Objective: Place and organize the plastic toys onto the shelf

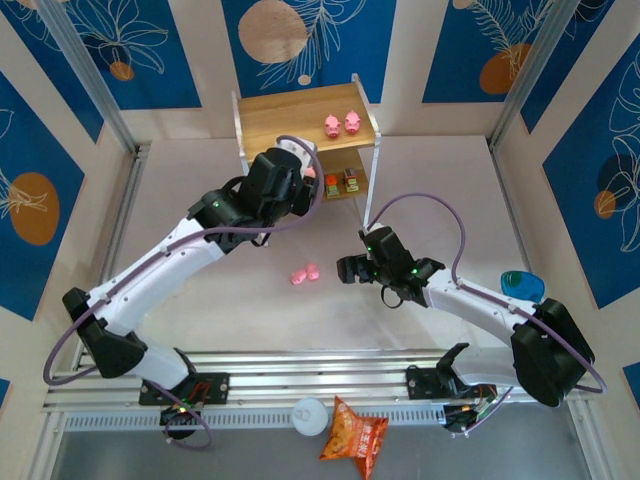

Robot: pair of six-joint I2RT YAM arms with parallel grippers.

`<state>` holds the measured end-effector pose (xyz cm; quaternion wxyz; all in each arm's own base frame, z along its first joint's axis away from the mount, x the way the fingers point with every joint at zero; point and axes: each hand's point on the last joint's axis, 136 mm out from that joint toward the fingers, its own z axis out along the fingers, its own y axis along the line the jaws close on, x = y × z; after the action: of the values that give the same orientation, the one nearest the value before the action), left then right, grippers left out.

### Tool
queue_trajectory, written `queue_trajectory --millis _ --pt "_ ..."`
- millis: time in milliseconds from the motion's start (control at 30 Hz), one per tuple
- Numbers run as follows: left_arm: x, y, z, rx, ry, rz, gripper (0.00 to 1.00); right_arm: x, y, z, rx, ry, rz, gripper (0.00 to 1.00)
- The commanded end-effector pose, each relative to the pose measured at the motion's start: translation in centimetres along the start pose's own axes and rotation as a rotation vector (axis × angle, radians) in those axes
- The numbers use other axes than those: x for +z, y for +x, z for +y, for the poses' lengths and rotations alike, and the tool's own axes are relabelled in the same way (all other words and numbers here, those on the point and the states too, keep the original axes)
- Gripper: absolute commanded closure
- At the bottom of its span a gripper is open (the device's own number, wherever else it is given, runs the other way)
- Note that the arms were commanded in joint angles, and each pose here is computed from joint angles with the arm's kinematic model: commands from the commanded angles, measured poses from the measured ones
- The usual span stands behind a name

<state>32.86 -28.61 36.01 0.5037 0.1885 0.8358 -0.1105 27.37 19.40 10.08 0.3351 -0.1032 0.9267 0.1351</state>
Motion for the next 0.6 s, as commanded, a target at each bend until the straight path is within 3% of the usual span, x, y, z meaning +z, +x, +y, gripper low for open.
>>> queue_trajectory --millis 0,567 --pt "-0.1 -1.8 0.3 0.024 -0.020 -0.024 0.66 -0.4 -0.3 0.1 0.005 -0.003 -0.019 0.02" --pt "2.5 -7.6 1.8 0.009 -0.062 -0.101 0.65 -0.1 -0.2 0.0 0.010 0.001 -0.015 0.01"
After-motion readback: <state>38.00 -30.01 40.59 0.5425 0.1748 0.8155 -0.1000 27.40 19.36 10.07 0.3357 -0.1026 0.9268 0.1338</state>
